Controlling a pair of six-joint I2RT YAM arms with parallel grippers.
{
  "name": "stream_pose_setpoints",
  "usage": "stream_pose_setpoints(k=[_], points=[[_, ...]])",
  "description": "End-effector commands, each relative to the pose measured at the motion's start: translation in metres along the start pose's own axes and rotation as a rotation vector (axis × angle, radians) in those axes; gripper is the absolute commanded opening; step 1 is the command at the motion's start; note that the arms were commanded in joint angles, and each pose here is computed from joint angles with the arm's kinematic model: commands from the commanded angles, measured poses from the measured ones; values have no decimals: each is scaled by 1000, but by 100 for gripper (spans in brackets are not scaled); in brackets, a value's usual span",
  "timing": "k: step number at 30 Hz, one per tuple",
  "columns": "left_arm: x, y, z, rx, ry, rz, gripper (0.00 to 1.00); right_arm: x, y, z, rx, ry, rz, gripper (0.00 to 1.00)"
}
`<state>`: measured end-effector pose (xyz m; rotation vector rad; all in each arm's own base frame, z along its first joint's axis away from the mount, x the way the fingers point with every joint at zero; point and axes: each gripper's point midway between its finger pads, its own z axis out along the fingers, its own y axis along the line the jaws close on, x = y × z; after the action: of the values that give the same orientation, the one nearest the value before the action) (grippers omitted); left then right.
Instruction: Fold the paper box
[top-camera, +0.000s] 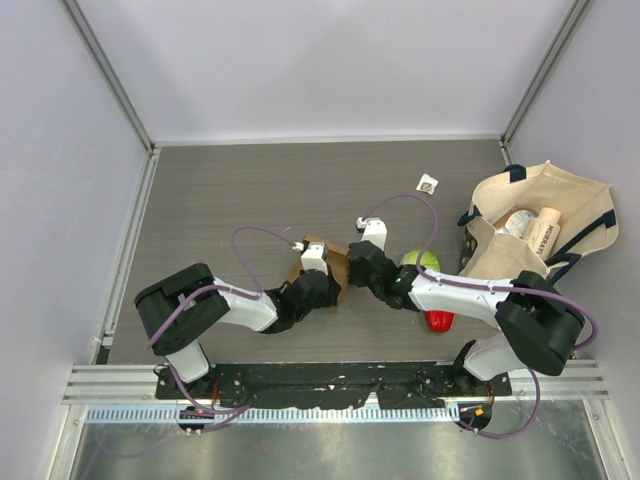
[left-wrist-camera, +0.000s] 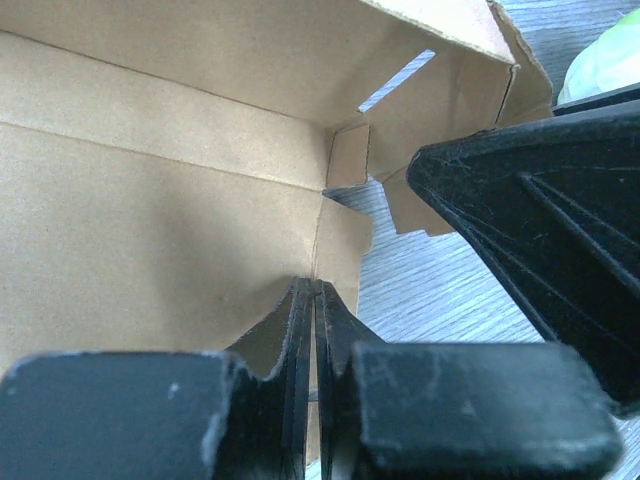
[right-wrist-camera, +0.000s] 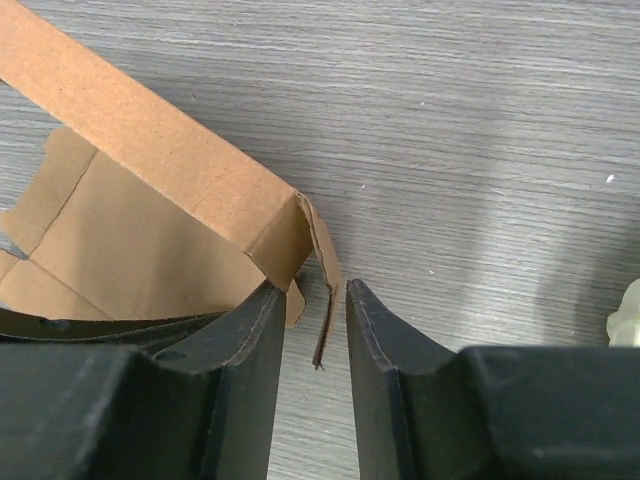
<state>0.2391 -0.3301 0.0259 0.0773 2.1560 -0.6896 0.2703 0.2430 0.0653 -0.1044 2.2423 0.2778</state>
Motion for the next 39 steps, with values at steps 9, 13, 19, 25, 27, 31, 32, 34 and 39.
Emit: stream_pose_setpoints(k=[9,13,19,25,27,31,32,34,39], points=[[0,-11,7,20,20,19,23,-5,8,-3,-13,-40,-28,32],[-5,-12,3,27,1,13,29,-2,6,-4,-12,-36,-17,32],[-1,-5,8,-13,17,30,23,1,3,-8,-4,-19,6,33],[22,24,15,-140,82,47,7,1,-1,-13,5,-11,6,38],[28,27,16,-156,96,45,6,2,-2,-14,7,-8,4,38],[36,40,14,-203,115,43,3,8,-9,-8,36,-13,-18,36],[37,42,12,-201,120,53,3,7,-11,-6,48,-24,-29,36],[32,35,9,-157,101,51,9,6,-13,-3,68,-25,-58,35],[4,17,-10,-91,55,74,26,-5,-10,-5,51,-41,-77,35]])
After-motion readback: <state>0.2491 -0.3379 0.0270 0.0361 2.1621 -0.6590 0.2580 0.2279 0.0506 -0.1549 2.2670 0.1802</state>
